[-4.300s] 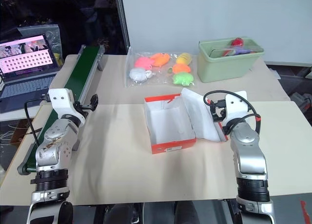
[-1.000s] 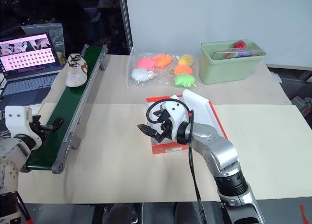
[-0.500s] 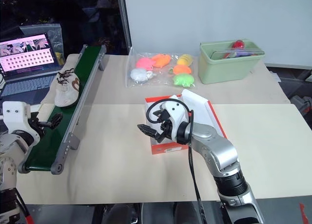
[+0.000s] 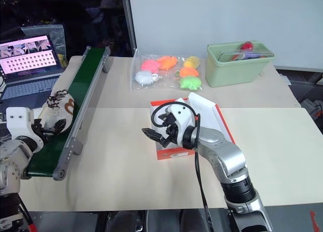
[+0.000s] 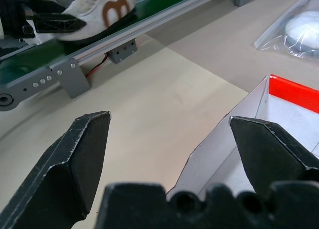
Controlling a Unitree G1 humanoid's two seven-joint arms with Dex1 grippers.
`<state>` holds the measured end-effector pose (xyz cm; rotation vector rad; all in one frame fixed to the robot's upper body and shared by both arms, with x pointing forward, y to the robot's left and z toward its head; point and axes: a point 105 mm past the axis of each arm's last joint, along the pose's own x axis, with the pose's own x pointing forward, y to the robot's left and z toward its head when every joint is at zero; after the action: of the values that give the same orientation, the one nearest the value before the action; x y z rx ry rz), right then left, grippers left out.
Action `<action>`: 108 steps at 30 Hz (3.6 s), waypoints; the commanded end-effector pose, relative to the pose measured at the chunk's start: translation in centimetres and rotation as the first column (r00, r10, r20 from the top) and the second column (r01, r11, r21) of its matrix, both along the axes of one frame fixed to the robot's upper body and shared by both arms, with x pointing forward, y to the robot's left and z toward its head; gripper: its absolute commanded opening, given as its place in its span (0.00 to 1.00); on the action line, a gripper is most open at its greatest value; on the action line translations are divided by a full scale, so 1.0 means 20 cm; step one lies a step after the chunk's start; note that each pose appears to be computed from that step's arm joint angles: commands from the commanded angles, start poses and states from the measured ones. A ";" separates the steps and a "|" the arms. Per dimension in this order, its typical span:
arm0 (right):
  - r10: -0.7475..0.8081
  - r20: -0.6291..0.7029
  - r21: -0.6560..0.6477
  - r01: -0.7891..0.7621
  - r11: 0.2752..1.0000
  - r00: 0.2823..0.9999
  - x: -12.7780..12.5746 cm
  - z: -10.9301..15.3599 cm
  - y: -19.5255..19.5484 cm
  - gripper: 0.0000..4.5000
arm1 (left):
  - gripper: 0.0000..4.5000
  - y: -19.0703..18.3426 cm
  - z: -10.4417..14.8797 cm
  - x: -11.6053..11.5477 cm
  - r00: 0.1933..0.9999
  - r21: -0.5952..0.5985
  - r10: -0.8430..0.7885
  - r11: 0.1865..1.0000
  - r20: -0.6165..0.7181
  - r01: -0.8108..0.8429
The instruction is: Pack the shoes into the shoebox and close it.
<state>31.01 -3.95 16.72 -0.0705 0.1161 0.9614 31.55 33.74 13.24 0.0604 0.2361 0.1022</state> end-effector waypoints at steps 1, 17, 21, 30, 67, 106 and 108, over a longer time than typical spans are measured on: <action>0.000 0.068 0.040 -0.003 0.999 0.998 -0.01 0.10 -0.01 0.99 | 1.00 -0.07 -0.12 -0.02 0.995 -0.031 -0.034 0.999 -0.096 0.031; -0.009 0.071 0.051 0.006 0.999 0.997 -0.01 0.12 -0.01 1.00 | 0.49 -0.09 -0.11 -0.02 0.994 -0.041 -0.032 0.999 -0.100 0.028; -0.013 0.070 0.054 0.009 0.999 0.997 -0.01 0.12 -0.01 1.00 | 0.49 -0.09 -0.08 0.00 0.997 -0.014 -0.011 1.000 -0.070 0.010; -0.062 0.064 0.120 0.053 0.991 0.996 0.06 0.17 0.01 1.00 | 0.49 -0.20 0.20 0.11 0.987 0.148 0.003 0.989 0.160 -0.027; 0.278 -0.531 0.655 0.180 0.734 0.800 0.21 0.37 0.30 1.00 | 0.49 -1.20 0.45 -0.01 0.633 -0.018 -0.661 0.686 0.403 0.728; 0.285 -0.472 0.778 0.243 0.580 0.834 0.22 0.55 0.26 0.07 | 0.99 -1.18 0.46 0.01 0.642 0.029 -0.656 0.708 0.397 0.705; 0.231 -0.484 0.772 0.287 0.568 0.844 0.26 0.54 0.21 0.07 | 0.99 -1.18 0.47 0.01 0.642 0.031 -0.650 0.712 0.406 0.702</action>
<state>36.43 0.11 23.67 1.0198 0.3265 0.8672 32.62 11.52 21.85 -0.0045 -0.1587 -0.5937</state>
